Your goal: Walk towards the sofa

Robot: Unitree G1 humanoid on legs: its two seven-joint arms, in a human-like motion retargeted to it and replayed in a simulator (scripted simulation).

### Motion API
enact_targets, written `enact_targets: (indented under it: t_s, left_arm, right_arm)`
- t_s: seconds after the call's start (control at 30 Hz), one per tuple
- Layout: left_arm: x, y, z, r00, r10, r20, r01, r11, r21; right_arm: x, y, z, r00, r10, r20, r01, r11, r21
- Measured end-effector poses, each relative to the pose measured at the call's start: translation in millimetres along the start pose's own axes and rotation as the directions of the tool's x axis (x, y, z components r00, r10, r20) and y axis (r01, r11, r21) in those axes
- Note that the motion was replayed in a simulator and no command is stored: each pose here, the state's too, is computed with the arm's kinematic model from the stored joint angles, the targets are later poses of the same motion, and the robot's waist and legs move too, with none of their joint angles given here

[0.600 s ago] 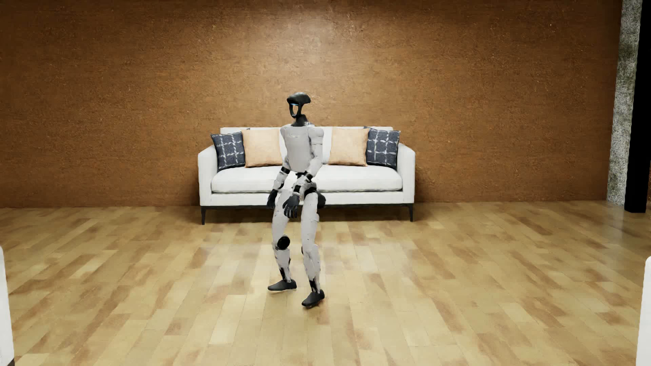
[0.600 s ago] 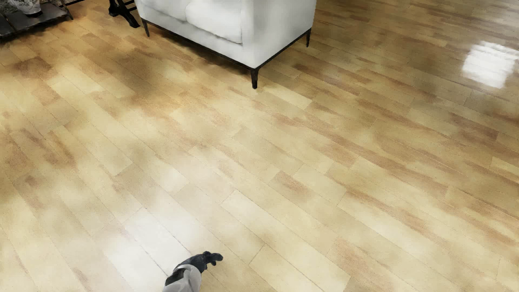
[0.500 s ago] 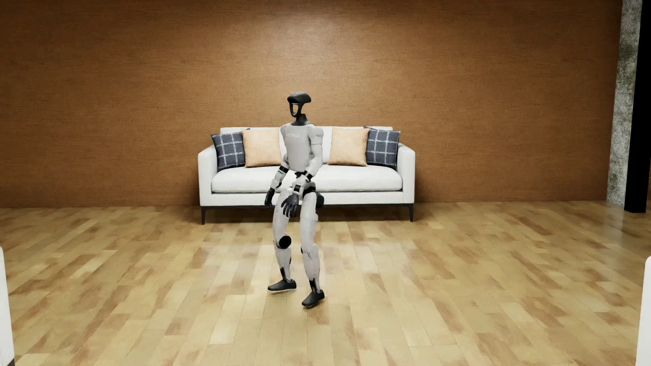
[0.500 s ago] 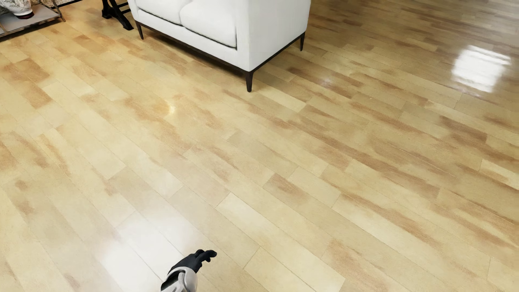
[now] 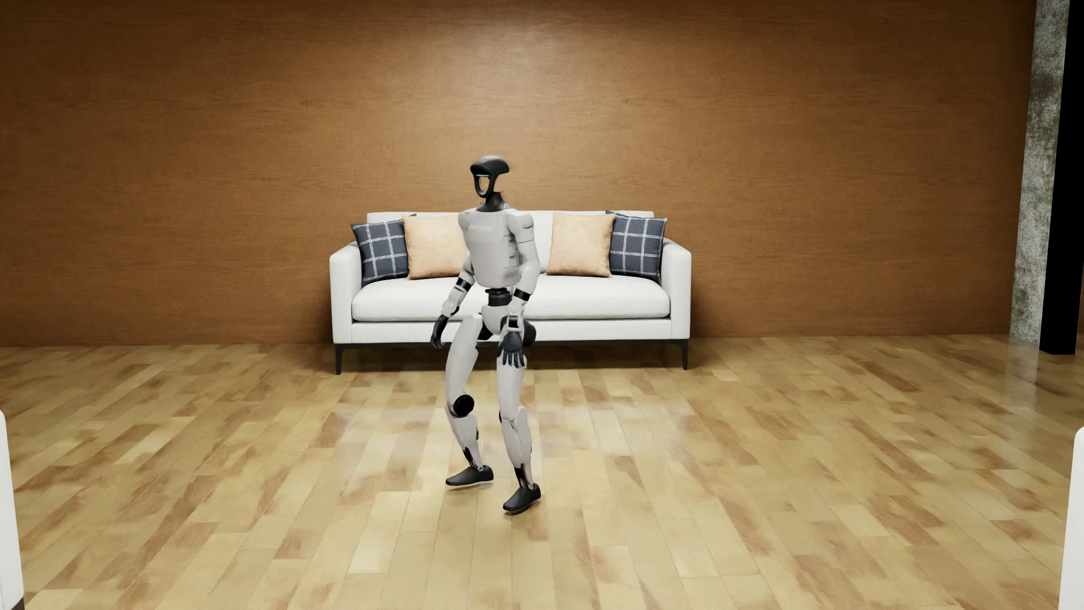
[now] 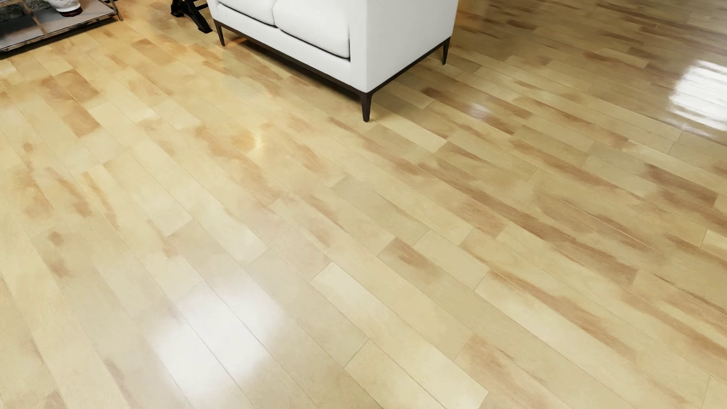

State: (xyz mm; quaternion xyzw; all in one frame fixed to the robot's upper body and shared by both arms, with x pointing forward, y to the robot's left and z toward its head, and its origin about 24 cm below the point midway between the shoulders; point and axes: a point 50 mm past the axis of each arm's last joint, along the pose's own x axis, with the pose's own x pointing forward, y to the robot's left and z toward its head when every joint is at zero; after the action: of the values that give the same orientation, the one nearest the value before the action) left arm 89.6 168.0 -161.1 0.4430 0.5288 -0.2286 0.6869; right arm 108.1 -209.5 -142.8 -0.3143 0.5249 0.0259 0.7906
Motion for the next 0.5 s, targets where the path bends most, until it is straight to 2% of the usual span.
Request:
enact_targets:
  t_s: [0.13, 0.23, 0.33, 0.4, 0.5]
  left_arm:
    - [6.4, 43.1, 5.7, 0.998, 0.068, -0.006, -0.066, 0.988, 0.139]
    - [4.5, 92.1, 26.4, 0.976, 0.210, 0.052, -0.215, 0.967, 0.138]
    - [-10.3, 145.0, 72.6, 0.912, 0.349, 0.216, -0.383, 0.913, 0.141]
    - [-26.9, 165.5, 105.8, 0.836, 0.431, 0.341, -0.484, 0.871, 0.087]
    - [-37.4, 146.4, 129.4, 0.776, 0.454, 0.437, -0.477, 0.876, -0.064]
  right_arm:
    - [-1.3, -0.6, -2.7, 0.999, -0.046, -0.015, 0.047, 0.997, 0.061]
    - [-2.4, 1.9, 0.4, 0.999, -0.052, -0.008, 0.052, 0.994, 0.095]
    - [-7.8, 15.8, -4.9, 1.000, 0.009, -0.003, -0.009, 0.995, 0.103]
    - [-8.2, 22.1, -2.4, 0.999, 0.046, 0.010, -0.047, 0.998, 0.051]
    - [-5.2, 21.2, -16.5, 0.995, 0.080, -0.055, -0.083, 0.995, -0.059]
